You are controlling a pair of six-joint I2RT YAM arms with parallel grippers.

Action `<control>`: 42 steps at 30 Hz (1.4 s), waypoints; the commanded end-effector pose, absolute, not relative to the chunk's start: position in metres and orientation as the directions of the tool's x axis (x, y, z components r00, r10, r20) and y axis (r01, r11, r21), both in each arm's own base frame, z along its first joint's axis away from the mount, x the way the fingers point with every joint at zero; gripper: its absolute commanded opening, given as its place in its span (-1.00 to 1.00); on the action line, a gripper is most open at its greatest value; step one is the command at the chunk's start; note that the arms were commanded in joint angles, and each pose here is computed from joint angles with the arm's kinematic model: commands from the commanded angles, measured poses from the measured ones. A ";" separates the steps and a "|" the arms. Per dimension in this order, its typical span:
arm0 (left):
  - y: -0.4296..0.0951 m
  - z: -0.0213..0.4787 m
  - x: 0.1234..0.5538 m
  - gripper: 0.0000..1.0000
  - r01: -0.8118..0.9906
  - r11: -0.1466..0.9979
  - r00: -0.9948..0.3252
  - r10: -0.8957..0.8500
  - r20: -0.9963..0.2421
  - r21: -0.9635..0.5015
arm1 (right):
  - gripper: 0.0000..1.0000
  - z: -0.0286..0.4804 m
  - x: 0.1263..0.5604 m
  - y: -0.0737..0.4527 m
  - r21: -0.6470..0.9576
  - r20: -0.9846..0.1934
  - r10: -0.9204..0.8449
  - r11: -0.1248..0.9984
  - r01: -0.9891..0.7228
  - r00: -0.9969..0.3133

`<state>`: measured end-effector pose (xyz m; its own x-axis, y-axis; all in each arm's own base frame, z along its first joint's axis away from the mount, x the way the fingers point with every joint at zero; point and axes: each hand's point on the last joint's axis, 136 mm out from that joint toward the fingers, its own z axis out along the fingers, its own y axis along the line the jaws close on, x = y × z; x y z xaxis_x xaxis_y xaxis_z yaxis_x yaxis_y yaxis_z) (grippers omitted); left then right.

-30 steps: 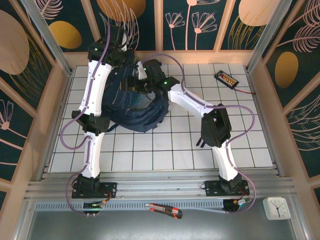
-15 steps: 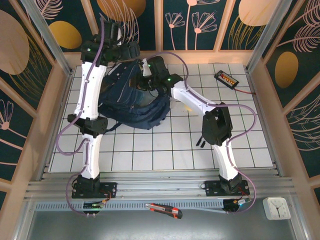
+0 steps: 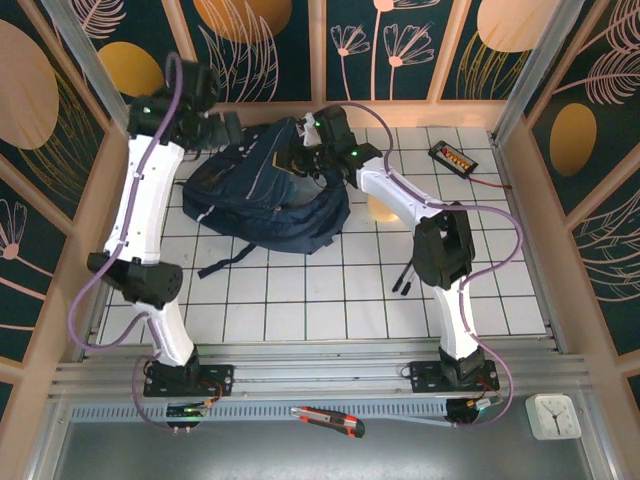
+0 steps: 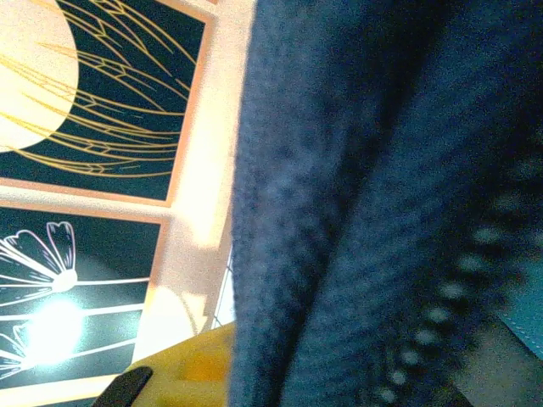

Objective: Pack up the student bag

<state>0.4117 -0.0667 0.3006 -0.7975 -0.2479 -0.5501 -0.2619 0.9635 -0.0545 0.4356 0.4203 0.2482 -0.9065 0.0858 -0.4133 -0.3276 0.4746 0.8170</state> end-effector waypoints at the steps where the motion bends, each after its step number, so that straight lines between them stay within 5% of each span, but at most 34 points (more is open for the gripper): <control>1: -0.055 0.291 0.392 0.98 -0.297 0.947 -0.758 -0.310 -0.573 -0.121 | -0.71 0.334 0.424 0.417 0.820 -0.532 0.131 0.325 -0.471 -0.836; 4: -0.076 0.280 0.389 0.98 -0.277 0.854 -0.702 -0.493 -0.514 -0.440 | -0.71 0.329 0.422 0.418 0.829 -0.519 0.126 0.318 -0.461 -0.846; 8: -0.095 0.273 0.382 0.97 -0.257 0.564 -0.608 -0.726 -0.323 -0.785 | -0.71 0.332 0.415 0.420 0.826 -0.522 0.108 0.312 -0.469 -0.846; 14: -0.101 0.255 0.373 0.97 -0.199 0.116 -0.483 -0.876 -0.006 -0.973 | -0.72 0.335 0.408 0.420 0.819 -0.526 0.095 0.323 -0.473 -0.845; 24: -0.107 0.250 0.379 0.48 -0.169 -0.027 -0.494 -0.863 0.108 -0.985 | -0.72 0.338 0.393 0.435 0.815 -0.525 0.071 0.328 -0.477 -0.848; 42: -0.119 0.208 0.369 0.45 -0.320 -0.030 -0.534 -0.820 0.206 -0.947 | -0.73 0.340 0.386 0.441 0.813 -0.530 0.067 0.324 -0.484 -0.845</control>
<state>0.3704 -0.1156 0.2162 -0.5173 -0.8377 0.1751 -0.2942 -0.0181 -0.9556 0.4097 0.4363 0.2519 -0.9111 0.0559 -0.4084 -0.3387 0.4633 0.8189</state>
